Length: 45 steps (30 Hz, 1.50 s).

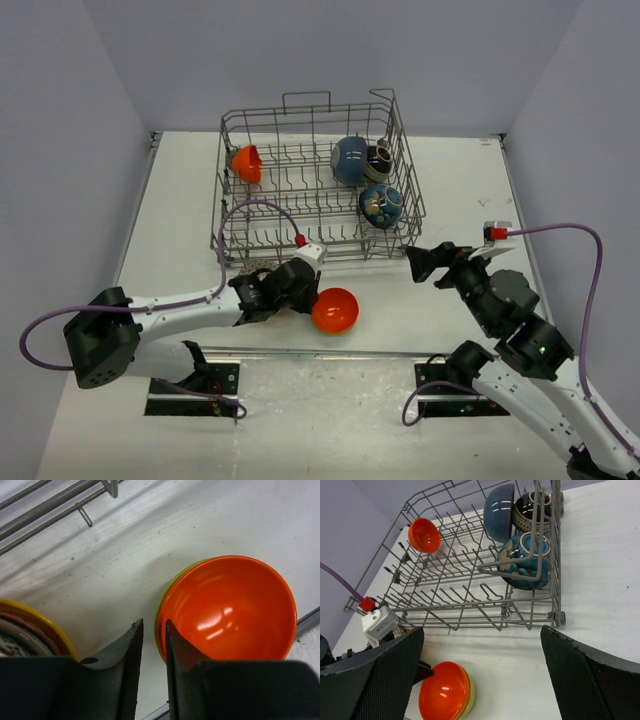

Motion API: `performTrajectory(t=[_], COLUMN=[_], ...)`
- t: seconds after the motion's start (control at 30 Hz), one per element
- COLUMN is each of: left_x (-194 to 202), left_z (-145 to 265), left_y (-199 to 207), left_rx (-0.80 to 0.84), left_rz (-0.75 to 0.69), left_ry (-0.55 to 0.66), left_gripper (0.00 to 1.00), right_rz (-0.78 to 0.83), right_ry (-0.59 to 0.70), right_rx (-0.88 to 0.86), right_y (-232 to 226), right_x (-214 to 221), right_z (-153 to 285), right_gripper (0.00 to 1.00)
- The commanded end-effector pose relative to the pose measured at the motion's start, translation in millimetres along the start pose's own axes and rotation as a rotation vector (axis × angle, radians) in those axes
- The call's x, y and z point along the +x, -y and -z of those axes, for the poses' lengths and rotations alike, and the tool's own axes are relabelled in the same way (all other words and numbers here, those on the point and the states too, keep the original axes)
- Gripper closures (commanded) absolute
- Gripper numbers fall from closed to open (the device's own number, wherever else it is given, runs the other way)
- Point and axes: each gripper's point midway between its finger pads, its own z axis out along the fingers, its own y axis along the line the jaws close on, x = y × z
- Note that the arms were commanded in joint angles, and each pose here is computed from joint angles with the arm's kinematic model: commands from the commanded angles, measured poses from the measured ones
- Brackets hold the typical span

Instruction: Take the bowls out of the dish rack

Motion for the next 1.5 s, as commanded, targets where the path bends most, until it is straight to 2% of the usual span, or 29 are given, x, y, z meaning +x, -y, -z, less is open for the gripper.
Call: performTrajectory(t=[0.0, 0.07, 0.13, 0.2, 0.23, 0.27, 0.3, 0.33, 0.37, 0.4, 0.43, 0.5, 0.57, 0.63, 0.7, 0.73, 0.77, 0.8, 0.83, 0.87, 0.9, 0.93, 1.0, 1.03, 1.1, 1.3, 1.47], left_x=[-31.7, -49.0, -69.1, -84.2, -101.0, -110.0, -118.7, -120.7, -147.1, -155.3, -161.5, -192.4, -215.9, -232.4, -258.6, -262.0, -278.2, -283.5, -302.3, -298.0, -306.7, -329.7, -333.3, -345.4, -342.7, -328.2, -313.4], left_z=[17.7, 31.8, 47.3, 57.9, 68.9, 73.4, 78.8, 80.3, 94.7, 99.7, 104.1, 115.4, 121.7, 111.6, 115.6, 97.1, 98.1, 83.0, 84.1, 60.6, 57.4, 63.0, 39.7, 41.5, 20.4, -8.7, -34.3], left_y=[5.4, 7.1, 10.7, 12.8, 11.7, 9.1, 5.0, -13.6, -12.9, -19.9, -41.0, -63.8, -79.8, -114.1, -145.7, -158.4, -168.4, -196.4, -203.9, -226.9, -234.5, -236.3, -258.1, -262.4, -284.9, -301.5, -311.9], left_rx=[-0.010, -0.013, -0.009, -0.013, -0.039, -0.068, -0.105, -0.225, -0.265, -0.325, -0.471, -0.639, -0.710, -0.818, -0.903, -0.939, -0.965, -1.036, -1.048, -1.089, -1.115, -1.122, -1.166, -1.171, -1.217, -1.243, -1.232], left_rz=[0.034, 0.038, 0.038, 0.035, 0.029, 0.024, 0.020, 0.002, 0.020, 0.023, 0.010, 0.037, 0.058, 0.062, 0.107, 0.098, 0.098, 0.114, 0.096, 0.079, 0.064, 0.070, 0.046, 0.033, -0.006, -0.051, -0.058], left_ry=[0.095, 0.142, 0.191, 0.226, 0.260, 0.276, 0.289, 0.279, 0.333, 0.349, 0.366, 0.425, 0.426, 0.395, 0.415, 0.381, 0.392, 0.376, 0.385, 0.310, 0.299, 0.341, 0.297, 0.309, 0.265, 0.211, 0.172], left_gripper=[0.73, 0.61, 0.54, 0.36, 0.12, 0.00, 0.00, 0.00, 0.00, 0.00, 0.00, 0.00, 0.00, 0.00, 0.00, 0.00, 0.00, 0.00, 0.00, 0.01, 0.03, 0.04, 0.05, 0.09, 0.14, 0.18, 0.31], right_rz=[0.004, 0.004, 0.005, 0.005, 0.004, 0.003, 0.003, 0.004, 0.004, 0.004, 0.003, 0.003, 0.003, 0.001, 0.002, 0.001, 0.001, 0.000, 0.000, 0.000, 0.000, -0.003, -0.003, -0.005, -0.004, -0.005, -0.002], right_ry=[0.018, 0.018, 0.015, 0.015, 0.017, 0.018, 0.019, 0.017, 0.017, 0.017, 0.019, 0.021, 0.021, 0.023, 0.020, 0.022, 0.023, 0.020, 0.019, 0.018, 0.017, 0.017, 0.016, 0.017, 0.014, 0.007, -0.005], right_rx=[-0.019, -0.019, -0.019, -0.019, -0.022, -0.023, -0.021, -0.021, -0.022, -0.021, -0.020, -0.019, -0.019, -0.017, -0.015, -0.015, -0.017, -0.022, -0.021, -0.026, -0.028, -0.033, -0.036, -0.048, -0.061, -0.085, -0.085], right_y=[-5.1, -5.3, -5.1, -5.1, -5.5, -5.8, -5.5, -5.3, -5.5, -5.1, -4.7, -4.5, -4.5, -4.0, -3.8, -3.5, -3.7, -4.7, -4.2, -4.9, -4.8, -5.7, -5.7, -7.8, -9.6, -13.0, -13.8], right_x=[-4.6, -5.0, -3.9, -3.9, -4.4, -5.0, -5.1, -4.5, -4.4, -4.2, -4.3, -4.5, -4.1, -4.1, -3.1, -3.6, -3.5, -2.7, -1.7, -1.3, -0.8, -0.8, 0.4, -0.2, 0.8, 4.6, 6.3], right_z=[-3.2, -3.3, -3.4, -3.4, -3.1, -2.9, -3.0, -3.2, -3.1, -3.1, -3.1, -3.1, -3.3, -3.6, -4.0, -3.8, -3.7, -3.8, -3.9, -3.8, -3.3, -3.2, -3.2, -2.2, -1.8, -2.3, -3.3], right_gripper=[0.01, 0.01, 0.01, 0.01, 0.01, 0.01, 0.01, 0.01, 0.01, 0.01, 0.01, 0.01, 0.01, 0.01, 0.01, 0.01, 0.01, 0.01, 0.01, 0.01, 0.01, 0.01, 0.01, 0.01, 0.01, 0.01, 0.01])
